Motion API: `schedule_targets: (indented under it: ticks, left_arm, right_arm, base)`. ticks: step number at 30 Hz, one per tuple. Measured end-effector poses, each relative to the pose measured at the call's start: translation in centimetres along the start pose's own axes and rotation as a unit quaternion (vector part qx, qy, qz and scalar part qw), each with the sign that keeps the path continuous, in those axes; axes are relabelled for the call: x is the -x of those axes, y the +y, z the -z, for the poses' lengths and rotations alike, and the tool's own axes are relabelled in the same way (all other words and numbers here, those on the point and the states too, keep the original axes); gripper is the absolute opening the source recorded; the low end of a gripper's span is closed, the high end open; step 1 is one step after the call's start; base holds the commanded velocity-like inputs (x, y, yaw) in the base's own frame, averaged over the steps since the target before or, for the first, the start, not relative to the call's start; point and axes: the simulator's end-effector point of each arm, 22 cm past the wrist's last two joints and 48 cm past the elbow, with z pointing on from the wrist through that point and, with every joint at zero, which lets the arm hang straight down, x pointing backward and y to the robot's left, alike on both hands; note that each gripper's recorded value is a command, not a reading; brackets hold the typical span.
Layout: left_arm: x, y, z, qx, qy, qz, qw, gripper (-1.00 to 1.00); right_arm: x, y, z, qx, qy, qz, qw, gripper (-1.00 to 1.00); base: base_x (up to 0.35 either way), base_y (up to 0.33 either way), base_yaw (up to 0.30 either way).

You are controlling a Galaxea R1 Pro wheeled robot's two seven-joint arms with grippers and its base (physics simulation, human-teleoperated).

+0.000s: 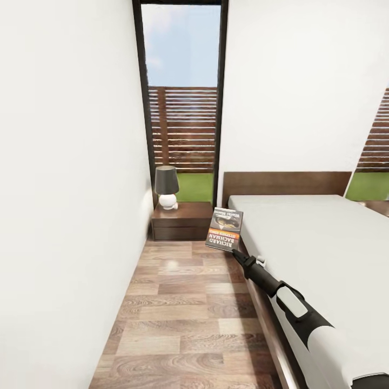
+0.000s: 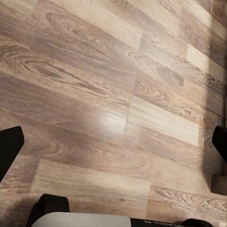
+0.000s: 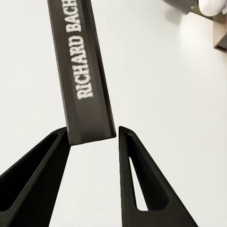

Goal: In the bedroom, move the book from the bed onto either nightstand, and place the two sandals side by side next to the bed.

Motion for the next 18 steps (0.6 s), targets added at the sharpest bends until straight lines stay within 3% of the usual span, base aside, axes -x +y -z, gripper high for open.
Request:
schedule_targets:
  ticks: [18]
  left_arm:
    - [0.01, 0.01, 0.00, 0.000, 0.000, 0.000, 1.0000, 1.00]
  right_arm:
    - [-0.07, 0.00, -0.01, 0.000, 0.002, 0.002, 1.0000, -1.00]
  base:
    - [0.142, 0.000, 0.000]
